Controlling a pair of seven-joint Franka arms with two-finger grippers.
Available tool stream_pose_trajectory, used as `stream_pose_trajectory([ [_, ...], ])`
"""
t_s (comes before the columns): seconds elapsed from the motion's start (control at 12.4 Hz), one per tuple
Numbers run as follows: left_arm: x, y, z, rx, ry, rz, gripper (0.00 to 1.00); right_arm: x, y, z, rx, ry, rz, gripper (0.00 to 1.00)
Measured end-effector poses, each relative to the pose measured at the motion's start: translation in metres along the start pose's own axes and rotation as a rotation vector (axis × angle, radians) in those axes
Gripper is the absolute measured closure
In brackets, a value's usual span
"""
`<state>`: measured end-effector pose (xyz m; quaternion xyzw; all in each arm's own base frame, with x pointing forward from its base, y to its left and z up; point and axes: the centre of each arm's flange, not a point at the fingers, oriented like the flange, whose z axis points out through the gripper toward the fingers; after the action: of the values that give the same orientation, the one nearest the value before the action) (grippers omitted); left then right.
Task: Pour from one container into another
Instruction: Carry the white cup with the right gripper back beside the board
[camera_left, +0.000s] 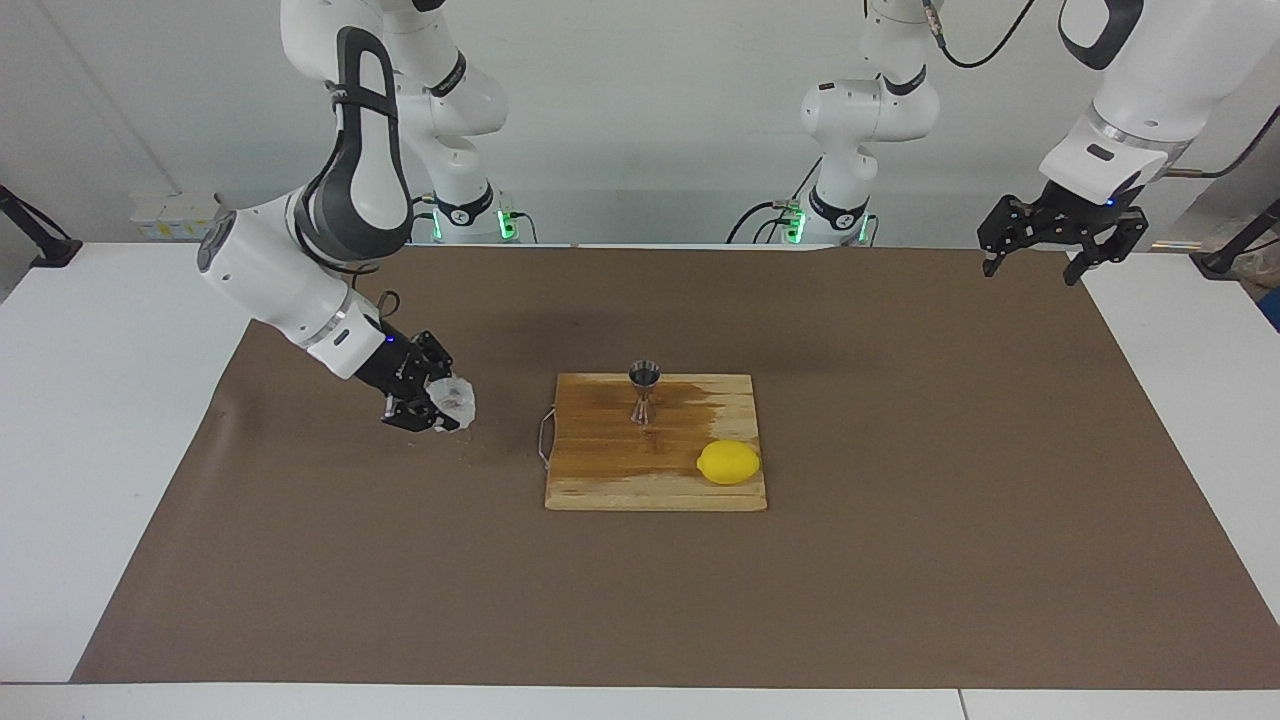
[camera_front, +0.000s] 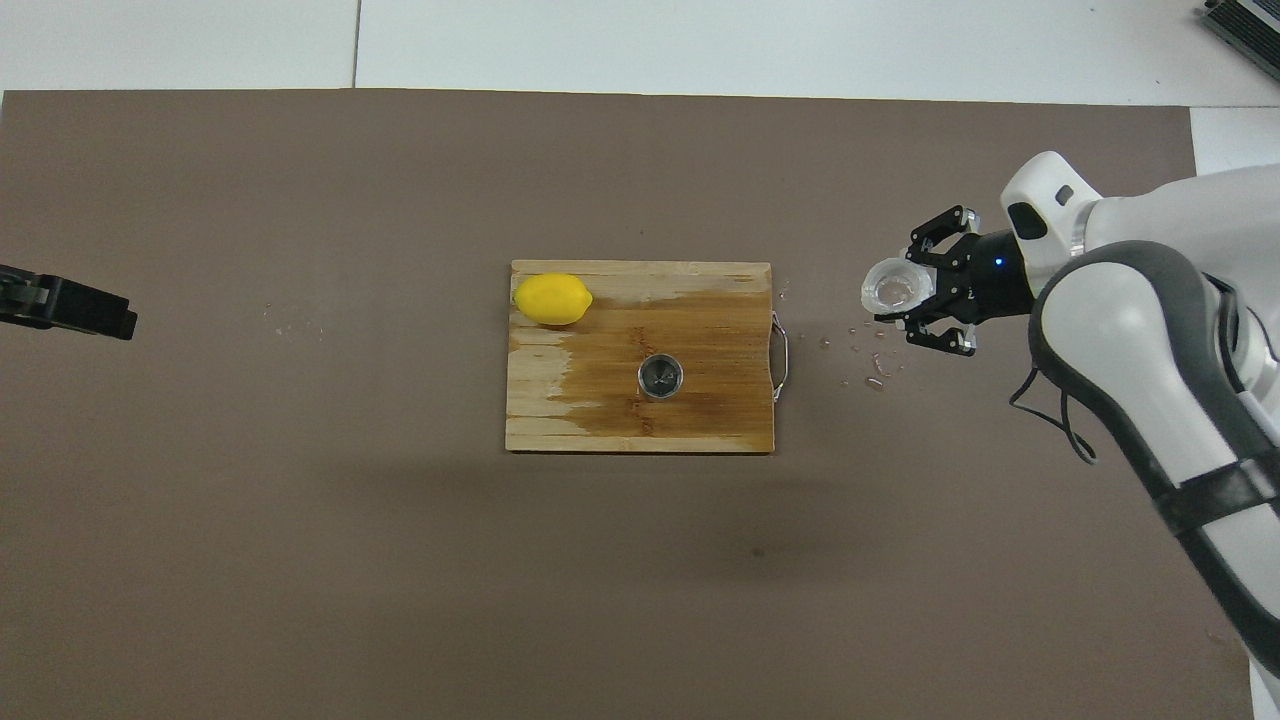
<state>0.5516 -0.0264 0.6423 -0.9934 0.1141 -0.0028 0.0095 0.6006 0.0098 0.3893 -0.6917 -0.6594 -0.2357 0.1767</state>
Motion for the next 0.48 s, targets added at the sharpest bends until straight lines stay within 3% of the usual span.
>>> stream_pose_trajectory([
  [0.48, 0.0, 0.0, 0.0, 0.0, 0.0, 0.0, 0.0, -0.065, -0.005, 0.041, -0.023, 0.159, 0.022, 0.51],
])
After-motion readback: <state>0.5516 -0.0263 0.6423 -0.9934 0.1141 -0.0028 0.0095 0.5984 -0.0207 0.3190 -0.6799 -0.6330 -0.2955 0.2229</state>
